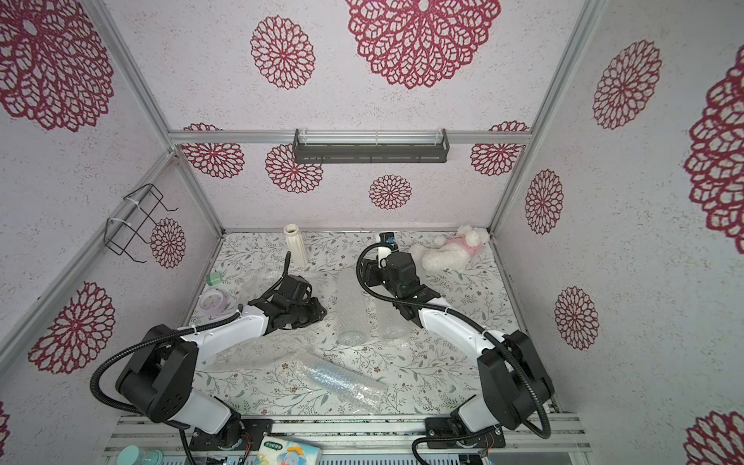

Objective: Unwrap the vase from the bubble wrap
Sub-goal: Unwrap the bubble wrap at the center of the board.

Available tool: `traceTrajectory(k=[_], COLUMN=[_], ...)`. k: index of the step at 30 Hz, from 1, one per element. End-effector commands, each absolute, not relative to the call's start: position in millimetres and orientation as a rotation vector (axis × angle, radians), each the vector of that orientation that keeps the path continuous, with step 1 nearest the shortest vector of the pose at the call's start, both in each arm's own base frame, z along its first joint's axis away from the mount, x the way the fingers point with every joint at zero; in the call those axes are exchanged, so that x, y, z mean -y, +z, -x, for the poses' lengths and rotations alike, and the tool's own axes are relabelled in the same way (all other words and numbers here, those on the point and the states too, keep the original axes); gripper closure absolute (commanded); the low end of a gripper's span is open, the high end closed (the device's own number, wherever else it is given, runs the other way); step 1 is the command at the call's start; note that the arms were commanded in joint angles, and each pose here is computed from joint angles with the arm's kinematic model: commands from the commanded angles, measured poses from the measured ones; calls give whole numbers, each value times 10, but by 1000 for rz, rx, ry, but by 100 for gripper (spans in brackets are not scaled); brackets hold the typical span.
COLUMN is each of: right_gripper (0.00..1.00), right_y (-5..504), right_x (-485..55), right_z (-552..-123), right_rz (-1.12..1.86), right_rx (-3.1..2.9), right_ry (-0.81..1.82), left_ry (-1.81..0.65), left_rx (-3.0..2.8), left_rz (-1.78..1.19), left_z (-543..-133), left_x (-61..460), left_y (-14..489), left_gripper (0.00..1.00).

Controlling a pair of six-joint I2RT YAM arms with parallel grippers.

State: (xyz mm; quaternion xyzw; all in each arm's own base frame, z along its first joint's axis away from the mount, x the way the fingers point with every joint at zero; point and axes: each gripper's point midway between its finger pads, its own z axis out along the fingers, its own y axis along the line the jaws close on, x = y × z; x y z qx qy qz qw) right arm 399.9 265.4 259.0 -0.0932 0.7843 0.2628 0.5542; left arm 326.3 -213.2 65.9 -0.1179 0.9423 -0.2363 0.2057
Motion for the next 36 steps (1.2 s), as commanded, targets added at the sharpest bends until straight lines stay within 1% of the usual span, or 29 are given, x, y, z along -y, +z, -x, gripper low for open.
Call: traceTrajectory(k=[1,4,9,17,24,30,36], right_gripper=[37,37,37,37,37,37,37], right_y=[2984,3105,3104,2801,2563,2280,2089], right_x=[-2677,-2705,-2742,-2812,-2750,-2690,-2699], right_z=[-4117,-4197,-4274,-4257,-4237,-4358,-4329], right_rz=[166,171,214,305,334,332,337], right_rx=[-1722,-1688,-1686,-1751,-1814,-1897,-1975], right_ry=[638,620,572,551,499,444,446], left_ry=[-659,-663,-696,-787,-833,-925,-932], left_rx=[-2616,-2630,-2627,-2623,-2636,-2612,-2633], left_rz=[349,350,347,327,278,292,297], left_z=[-3344,-3367,-3463,-3587,-3584,-3585,-3536], left_x=[2213,2260,2396,2646,2870,2976,2991], left_y=[625,560,521,516,567,569,473], left_gripper=[71,71,71,72,72,72,72])
